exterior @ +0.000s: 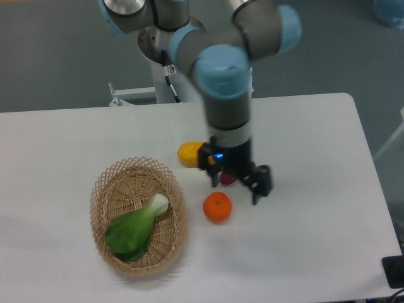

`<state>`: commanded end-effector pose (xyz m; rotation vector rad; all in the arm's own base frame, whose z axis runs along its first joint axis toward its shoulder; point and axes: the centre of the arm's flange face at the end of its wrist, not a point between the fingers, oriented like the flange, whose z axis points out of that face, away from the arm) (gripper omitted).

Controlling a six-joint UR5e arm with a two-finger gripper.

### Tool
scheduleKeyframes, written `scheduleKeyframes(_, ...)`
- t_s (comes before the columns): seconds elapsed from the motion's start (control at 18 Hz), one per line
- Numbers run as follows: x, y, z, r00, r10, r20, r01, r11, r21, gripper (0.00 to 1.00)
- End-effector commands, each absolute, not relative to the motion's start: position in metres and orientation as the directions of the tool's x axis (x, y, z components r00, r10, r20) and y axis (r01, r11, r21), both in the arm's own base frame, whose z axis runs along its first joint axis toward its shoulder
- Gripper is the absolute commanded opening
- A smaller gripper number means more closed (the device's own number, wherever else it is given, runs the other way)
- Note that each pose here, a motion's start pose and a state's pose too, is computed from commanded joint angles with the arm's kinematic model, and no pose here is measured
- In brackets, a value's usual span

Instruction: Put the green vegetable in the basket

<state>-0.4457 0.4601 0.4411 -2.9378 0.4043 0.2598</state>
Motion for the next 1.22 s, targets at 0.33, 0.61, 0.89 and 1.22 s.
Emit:
scheduleKeyframes(0.33, -0.489, 0.397, 0.443, 0.907, -0.390, -0.157, -0.407, -0.908, -0.097, 1.00)
scheduleKeyframes(0.61, -0.508, 0.371, 0.443, 0.902, -0.403, -0.158, -0.423, -0.897, -0.129, 1.00)
scheduleKeyframes(0.89, -0.511, 0.369, 0.447, 0.903, -0.395, -0.169, -0.418, -0.899, -0.130, 1.00)
scheduleKeyframes(1.22, -0.508, 0.372, 0.446, 0.904, -0.393, -0.167, -0.415, -0.900, -0.132, 1.00)
